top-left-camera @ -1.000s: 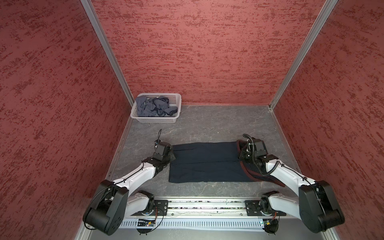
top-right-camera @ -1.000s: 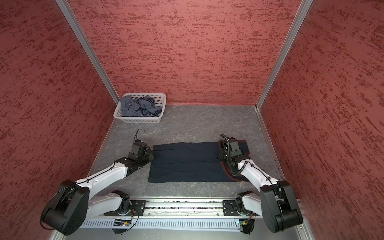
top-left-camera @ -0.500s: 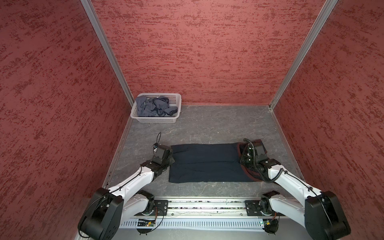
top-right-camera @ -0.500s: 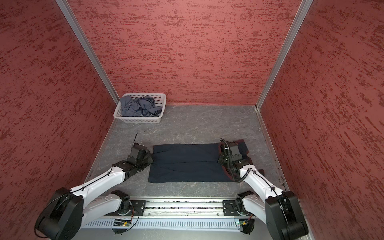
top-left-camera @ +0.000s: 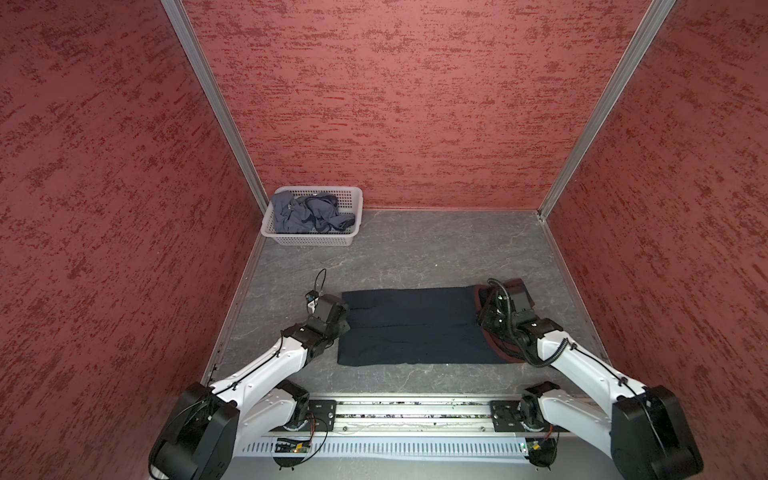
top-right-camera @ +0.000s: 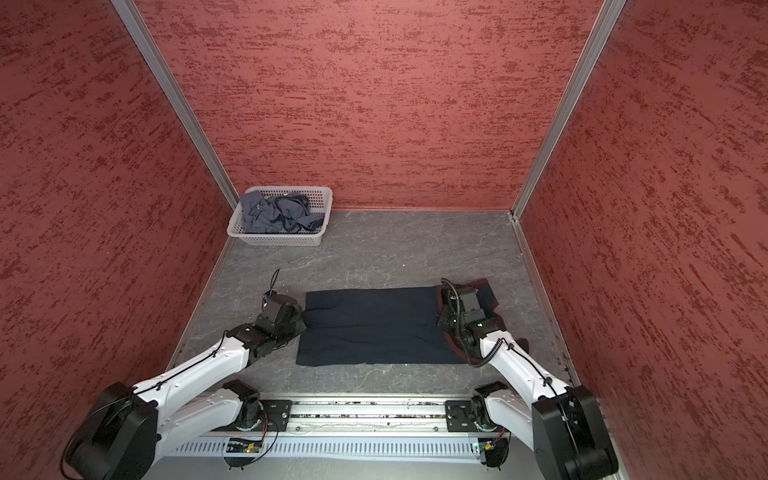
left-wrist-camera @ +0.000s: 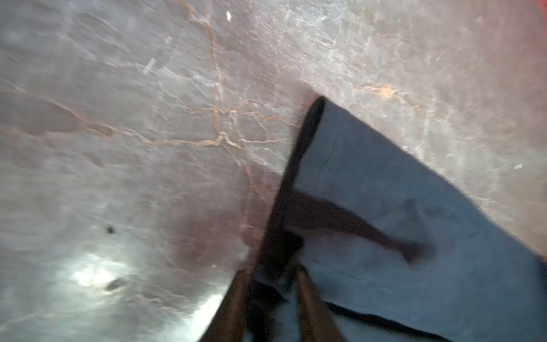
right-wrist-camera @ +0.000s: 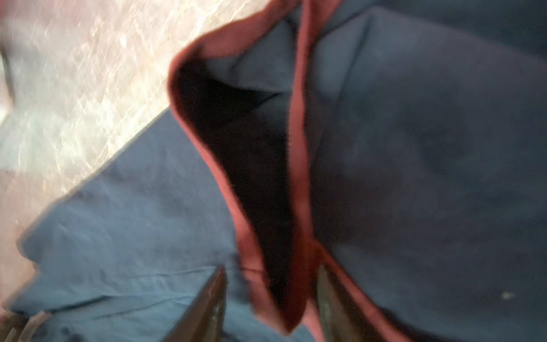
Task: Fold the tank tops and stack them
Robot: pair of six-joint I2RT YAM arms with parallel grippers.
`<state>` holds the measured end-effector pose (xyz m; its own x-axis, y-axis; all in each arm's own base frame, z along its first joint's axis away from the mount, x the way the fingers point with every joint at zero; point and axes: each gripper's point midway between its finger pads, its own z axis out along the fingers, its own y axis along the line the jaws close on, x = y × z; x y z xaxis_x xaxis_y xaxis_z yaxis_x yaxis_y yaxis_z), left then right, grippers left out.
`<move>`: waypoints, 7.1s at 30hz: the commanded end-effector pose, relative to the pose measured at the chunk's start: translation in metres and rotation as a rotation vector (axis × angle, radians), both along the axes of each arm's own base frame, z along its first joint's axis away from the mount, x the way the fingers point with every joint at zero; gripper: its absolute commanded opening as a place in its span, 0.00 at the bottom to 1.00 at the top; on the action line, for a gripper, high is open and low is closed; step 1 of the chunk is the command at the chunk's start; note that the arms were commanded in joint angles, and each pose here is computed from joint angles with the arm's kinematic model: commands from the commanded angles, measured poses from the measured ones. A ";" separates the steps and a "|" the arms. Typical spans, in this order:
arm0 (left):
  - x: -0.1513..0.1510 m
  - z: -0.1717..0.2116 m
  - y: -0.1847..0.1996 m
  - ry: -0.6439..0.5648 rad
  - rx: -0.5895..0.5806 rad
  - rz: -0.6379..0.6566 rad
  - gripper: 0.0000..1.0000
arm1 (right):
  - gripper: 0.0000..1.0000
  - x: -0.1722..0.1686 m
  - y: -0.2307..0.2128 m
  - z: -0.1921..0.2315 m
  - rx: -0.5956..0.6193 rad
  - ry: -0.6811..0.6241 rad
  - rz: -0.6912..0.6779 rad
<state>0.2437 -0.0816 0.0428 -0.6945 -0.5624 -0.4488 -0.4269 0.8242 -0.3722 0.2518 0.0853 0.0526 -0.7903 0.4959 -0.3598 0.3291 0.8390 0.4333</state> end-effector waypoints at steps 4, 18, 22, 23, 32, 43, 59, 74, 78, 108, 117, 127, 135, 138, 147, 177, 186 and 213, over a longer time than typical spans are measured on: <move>0.032 0.064 0.019 -0.148 0.089 0.072 0.50 | 0.70 0.039 -0.038 0.064 -0.194 -0.105 -0.115; 0.079 0.034 -0.109 0.031 -0.070 -0.341 0.58 | 0.70 0.134 -0.133 0.060 -0.208 -0.026 -0.368; 0.074 0.004 -0.102 0.110 -0.048 -0.307 0.59 | 0.68 0.137 -0.150 0.037 -0.275 0.052 -0.395; 0.073 -0.001 -0.099 0.124 -0.042 -0.294 0.59 | 0.67 0.136 -0.153 0.029 -0.290 0.080 -0.395; 0.064 -0.039 -0.064 0.217 -0.039 -0.176 0.59 | 0.49 0.134 -0.158 -0.010 -0.336 0.157 -0.383; 0.043 -0.054 -0.017 0.261 -0.048 0.008 0.59 | 0.03 0.158 -0.152 0.049 -0.293 -0.084 -0.362; 0.028 -0.053 0.010 0.251 -0.073 0.097 0.59 | 0.24 0.124 -0.155 0.006 -0.134 -0.103 -0.453; 0.031 -0.046 0.004 0.209 -0.080 0.053 0.60 | 0.53 0.121 -0.140 0.029 0.006 -0.119 -0.366; 0.032 -0.045 0.003 0.201 -0.079 0.047 0.61 | 0.56 0.117 -0.121 0.025 0.076 -0.101 -0.305; 0.025 -0.046 0.005 0.226 -0.061 0.045 0.63 | 0.19 0.120 -0.157 -0.031 -0.091 0.089 -0.421; -0.001 -0.049 -0.009 0.277 -0.033 -0.022 0.64 | 0.19 0.186 -0.168 -0.037 -0.140 0.099 -0.418; -0.059 -0.045 -0.068 0.320 -0.028 -0.224 0.65 | 0.28 0.305 -0.139 -0.003 -0.221 -0.002 -0.288; -0.042 0.031 -0.079 0.062 -0.001 -0.368 0.69 | 0.59 0.307 -0.120 0.084 -0.333 -0.094 -0.185; -0.011 0.040 -0.081 0.056 -0.089 -0.384 0.69 | 0.61 0.267 -0.118 0.098 -0.319 -0.100 -0.201; 0.025 0.027 -0.118 0.083 -0.086 -0.551 0.68 | 0.60 0.132 -0.160 0.047 -0.191 0.003 -0.356; 0.018 -0.017 -0.118 0.155 -0.094 -0.540 0.69 | 0.22 0.141 -0.233 -0.018 -0.013 0.017 -0.611; 0.017 -0.020 -0.117 0.161 -0.089 -0.530 0.69 | 0.05 0.152 -0.232 0.027 -0.307 0.037 -0.568; 0.009 -0.022 -0.129 0.174 -0.057 -0.548 0.69 | 0.10 0.250 -0.167 0.021 -0.610 0.206 -0.290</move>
<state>0.2605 -0.2157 0.0322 -0.9387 -0.1168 -0.3242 0.0303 0.9092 -0.4152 0.5064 -0.0843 0.0721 -0.7158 0.4812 -0.5061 0.6093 0.7844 -0.1159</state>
